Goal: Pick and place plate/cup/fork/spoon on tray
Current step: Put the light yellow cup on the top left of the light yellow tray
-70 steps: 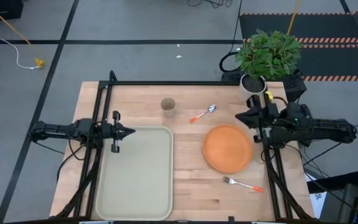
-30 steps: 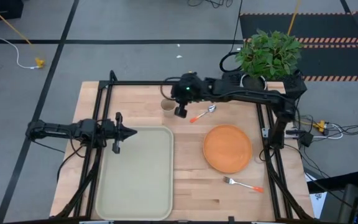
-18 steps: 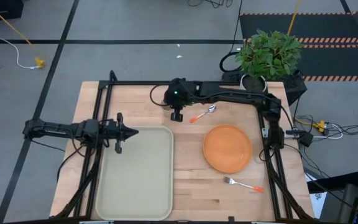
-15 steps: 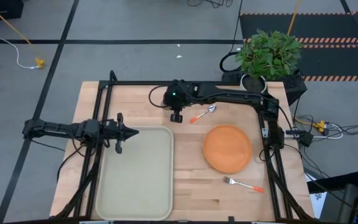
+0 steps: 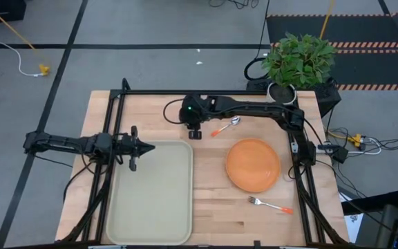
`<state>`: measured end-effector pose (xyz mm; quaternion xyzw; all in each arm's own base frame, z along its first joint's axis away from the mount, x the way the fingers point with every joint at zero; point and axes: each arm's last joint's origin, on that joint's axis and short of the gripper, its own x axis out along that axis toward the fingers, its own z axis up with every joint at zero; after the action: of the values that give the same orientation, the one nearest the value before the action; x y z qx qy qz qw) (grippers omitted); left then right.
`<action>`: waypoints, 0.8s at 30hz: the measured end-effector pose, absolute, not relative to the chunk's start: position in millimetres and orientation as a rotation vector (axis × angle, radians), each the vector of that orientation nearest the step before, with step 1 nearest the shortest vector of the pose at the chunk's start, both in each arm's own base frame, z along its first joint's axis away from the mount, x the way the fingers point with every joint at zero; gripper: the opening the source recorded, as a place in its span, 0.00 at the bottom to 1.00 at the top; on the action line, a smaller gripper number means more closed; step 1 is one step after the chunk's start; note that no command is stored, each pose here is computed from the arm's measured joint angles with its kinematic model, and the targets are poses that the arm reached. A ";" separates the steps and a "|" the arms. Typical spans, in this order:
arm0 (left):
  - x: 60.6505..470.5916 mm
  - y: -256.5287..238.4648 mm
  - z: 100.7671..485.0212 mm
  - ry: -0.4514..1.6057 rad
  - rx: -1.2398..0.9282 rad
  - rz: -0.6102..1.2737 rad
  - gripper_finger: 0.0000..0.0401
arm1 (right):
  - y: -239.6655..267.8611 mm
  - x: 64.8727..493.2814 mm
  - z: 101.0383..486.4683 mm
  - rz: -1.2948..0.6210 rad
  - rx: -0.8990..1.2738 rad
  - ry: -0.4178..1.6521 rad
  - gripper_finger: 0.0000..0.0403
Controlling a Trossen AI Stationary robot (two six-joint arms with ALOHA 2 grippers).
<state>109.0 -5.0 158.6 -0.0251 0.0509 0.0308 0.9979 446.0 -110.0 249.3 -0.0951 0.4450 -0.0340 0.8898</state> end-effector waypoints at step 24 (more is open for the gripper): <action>110.5 -5.1 164.7 0.040 -0.052 0.060 0.04 | -126.5 447.2 218.6 -0.054 -0.214 1.030 0.05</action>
<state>110.5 -5.1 164.7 -0.0257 0.0199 0.0299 0.9990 447.2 -126.5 218.6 -0.1021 0.4915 -0.0260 0.8645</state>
